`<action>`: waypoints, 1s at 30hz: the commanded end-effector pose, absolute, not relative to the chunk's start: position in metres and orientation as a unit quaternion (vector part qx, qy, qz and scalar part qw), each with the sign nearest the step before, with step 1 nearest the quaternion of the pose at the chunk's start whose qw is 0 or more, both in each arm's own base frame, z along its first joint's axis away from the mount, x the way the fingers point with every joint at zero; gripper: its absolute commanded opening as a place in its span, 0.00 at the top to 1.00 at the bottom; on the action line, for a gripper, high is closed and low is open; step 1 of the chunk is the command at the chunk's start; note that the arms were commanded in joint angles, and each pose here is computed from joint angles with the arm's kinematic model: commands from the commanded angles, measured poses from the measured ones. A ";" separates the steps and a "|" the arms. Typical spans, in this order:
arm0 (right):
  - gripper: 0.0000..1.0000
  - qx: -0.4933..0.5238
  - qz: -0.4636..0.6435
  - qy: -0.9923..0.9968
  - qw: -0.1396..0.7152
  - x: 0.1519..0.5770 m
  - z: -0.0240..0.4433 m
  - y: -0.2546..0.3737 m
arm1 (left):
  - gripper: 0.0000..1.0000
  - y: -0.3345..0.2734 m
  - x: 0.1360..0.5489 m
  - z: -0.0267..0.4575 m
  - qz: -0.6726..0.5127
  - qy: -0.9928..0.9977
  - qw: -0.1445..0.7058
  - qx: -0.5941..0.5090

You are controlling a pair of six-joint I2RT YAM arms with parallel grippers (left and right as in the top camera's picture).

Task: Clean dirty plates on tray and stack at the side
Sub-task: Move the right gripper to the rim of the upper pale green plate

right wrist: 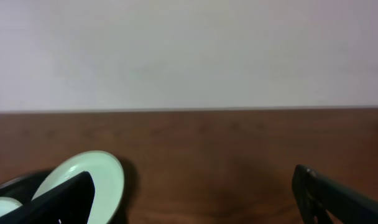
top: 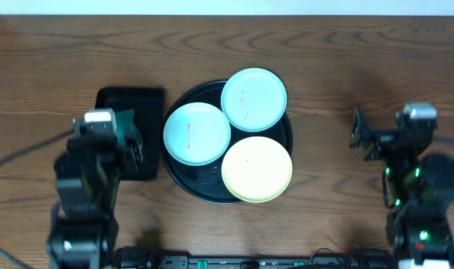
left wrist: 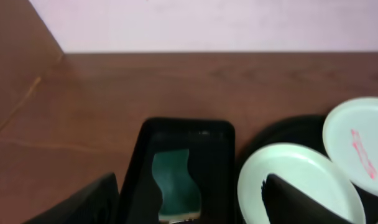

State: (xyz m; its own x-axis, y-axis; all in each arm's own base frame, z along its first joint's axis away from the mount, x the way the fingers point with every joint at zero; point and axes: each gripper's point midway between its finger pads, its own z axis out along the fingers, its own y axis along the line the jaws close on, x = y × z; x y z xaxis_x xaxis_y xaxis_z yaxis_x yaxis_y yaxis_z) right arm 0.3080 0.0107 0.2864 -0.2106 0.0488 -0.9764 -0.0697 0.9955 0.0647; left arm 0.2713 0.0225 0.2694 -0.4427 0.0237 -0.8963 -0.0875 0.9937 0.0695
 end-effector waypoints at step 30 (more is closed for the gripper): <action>0.25 -0.008 0.318 0.920 0.229 0.406 0.201 0.121 | 0.25 -0.003 0.340 0.191 -0.037 0.993 0.110 -0.031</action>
State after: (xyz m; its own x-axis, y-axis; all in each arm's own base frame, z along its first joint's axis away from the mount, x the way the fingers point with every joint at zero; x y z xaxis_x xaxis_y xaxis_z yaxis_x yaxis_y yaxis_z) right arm 0.4097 0.0901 0.2023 -0.8614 0.1147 -0.4948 -0.1723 0.8504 0.4971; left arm 0.3354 0.0015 0.1903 -0.9735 -0.0677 -0.2187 -0.0562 0.9967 -0.0583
